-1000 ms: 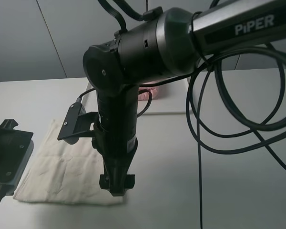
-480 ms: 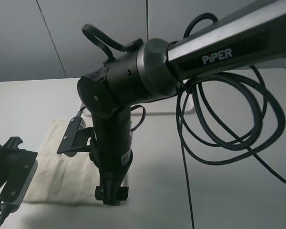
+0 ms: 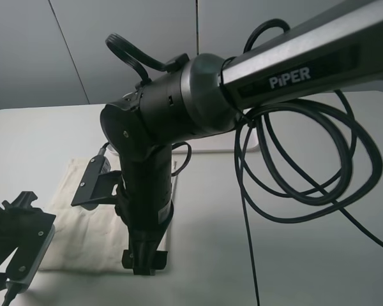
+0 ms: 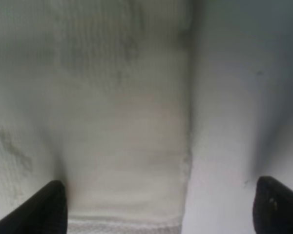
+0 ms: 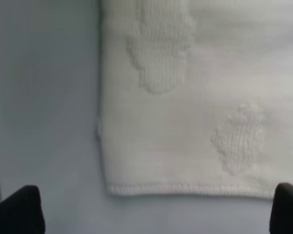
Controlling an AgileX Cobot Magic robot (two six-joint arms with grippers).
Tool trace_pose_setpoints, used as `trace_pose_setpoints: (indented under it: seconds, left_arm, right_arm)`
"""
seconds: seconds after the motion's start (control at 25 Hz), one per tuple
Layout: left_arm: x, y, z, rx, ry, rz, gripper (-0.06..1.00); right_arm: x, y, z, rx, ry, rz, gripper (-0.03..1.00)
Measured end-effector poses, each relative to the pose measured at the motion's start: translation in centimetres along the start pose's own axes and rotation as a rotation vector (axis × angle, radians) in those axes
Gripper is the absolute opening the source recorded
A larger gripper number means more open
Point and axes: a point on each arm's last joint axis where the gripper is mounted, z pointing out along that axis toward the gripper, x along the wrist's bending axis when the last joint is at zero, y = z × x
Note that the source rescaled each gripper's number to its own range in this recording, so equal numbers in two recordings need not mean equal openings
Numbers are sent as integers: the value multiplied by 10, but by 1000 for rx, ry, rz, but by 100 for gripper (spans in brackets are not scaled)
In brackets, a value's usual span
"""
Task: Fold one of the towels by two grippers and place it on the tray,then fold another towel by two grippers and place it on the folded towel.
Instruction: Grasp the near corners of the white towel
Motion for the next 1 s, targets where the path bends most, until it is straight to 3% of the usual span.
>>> trace_pose_setpoints:
  seconds: [0.48, 0.72, 1.0]
  left_arm:
    - [-1, -1, 11, 16, -50, 18, 98]
    - [-1, -1, 12, 17, -56, 20, 98]
    - [-1, -1, 12, 17, -56, 20, 98]
  right_arm:
    - [4, 2, 1, -5, 17, 4, 100]
    - [22, 7, 15, 42, 39, -65, 100]
    - [21, 7, 25, 93, -42, -56, 93]
